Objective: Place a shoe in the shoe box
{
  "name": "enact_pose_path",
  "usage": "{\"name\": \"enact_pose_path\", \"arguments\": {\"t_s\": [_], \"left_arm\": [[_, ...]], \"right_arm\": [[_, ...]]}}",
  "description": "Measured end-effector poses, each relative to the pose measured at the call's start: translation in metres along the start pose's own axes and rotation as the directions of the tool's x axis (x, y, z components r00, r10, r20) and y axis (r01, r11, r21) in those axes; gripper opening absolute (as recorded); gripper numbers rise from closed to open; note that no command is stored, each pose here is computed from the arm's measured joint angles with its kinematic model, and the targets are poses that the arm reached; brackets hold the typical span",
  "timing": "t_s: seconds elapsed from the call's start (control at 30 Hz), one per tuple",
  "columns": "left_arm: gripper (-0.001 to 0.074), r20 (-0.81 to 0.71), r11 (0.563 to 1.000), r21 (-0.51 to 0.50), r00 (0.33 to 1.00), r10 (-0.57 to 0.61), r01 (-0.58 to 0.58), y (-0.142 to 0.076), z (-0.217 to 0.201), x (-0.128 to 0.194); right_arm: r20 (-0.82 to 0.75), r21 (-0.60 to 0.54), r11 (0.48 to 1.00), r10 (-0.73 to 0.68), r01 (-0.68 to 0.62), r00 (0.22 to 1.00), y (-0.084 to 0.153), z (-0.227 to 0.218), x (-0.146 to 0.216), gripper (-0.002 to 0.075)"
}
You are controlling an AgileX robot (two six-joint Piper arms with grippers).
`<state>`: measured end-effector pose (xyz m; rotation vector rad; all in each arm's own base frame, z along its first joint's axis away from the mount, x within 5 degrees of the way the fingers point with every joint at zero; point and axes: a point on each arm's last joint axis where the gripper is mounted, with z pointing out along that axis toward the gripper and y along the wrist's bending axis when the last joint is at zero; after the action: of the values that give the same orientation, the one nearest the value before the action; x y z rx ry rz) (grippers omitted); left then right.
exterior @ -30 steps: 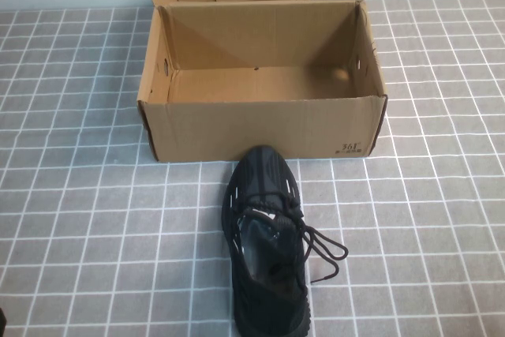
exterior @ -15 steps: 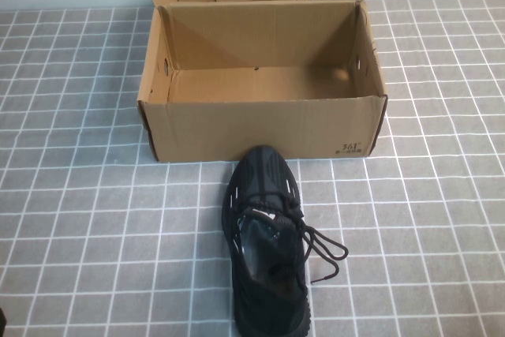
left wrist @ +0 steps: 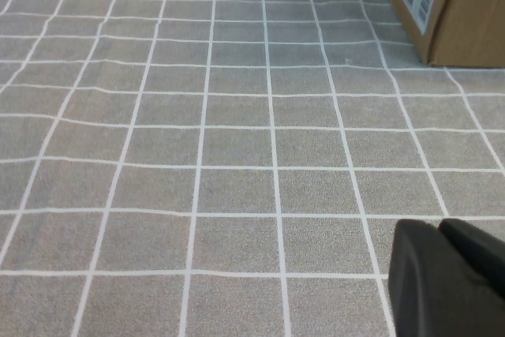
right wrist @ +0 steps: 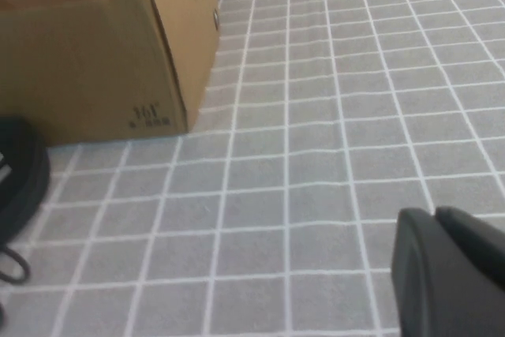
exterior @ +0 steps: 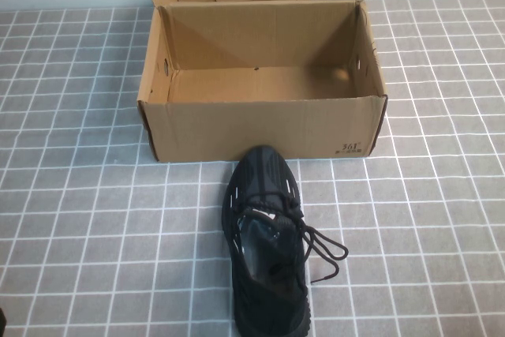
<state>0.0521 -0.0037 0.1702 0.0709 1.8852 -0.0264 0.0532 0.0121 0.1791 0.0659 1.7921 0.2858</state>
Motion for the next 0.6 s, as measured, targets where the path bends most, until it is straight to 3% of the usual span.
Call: {"name": "enact_pose_path", "arguments": {"t_s": [0.17, 0.3, 0.6], "left_arm": [[-0.0001, 0.0, 1.0, 0.0, 1.0, 0.0, 0.0, 0.0, 0.0, 0.0], [-0.0001, 0.0, 1.0, 0.0, 1.0, 0.0, 0.0, 0.0, 0.0, 0.0], [-0.0001, 0.0, 1.0, 0.0, 1.0, 0.0, 0.0, 0.0, 0.0, 0.0]], "right_arm": [[0.068, -0.071, 0.968, 0.247, -0.242, 0.967, 0.005, 0.0, -0.008, -0.0016], [0.087, -0.13, 0.892, 0.446, -0.434, 0.891, 0.007, -0.001, -0.012, -0.0016], [0.049, -0.183, 0.787, 0.606, -0.589, 0.794, 0.011, -0.002, -0.014, -0.0016]]}}
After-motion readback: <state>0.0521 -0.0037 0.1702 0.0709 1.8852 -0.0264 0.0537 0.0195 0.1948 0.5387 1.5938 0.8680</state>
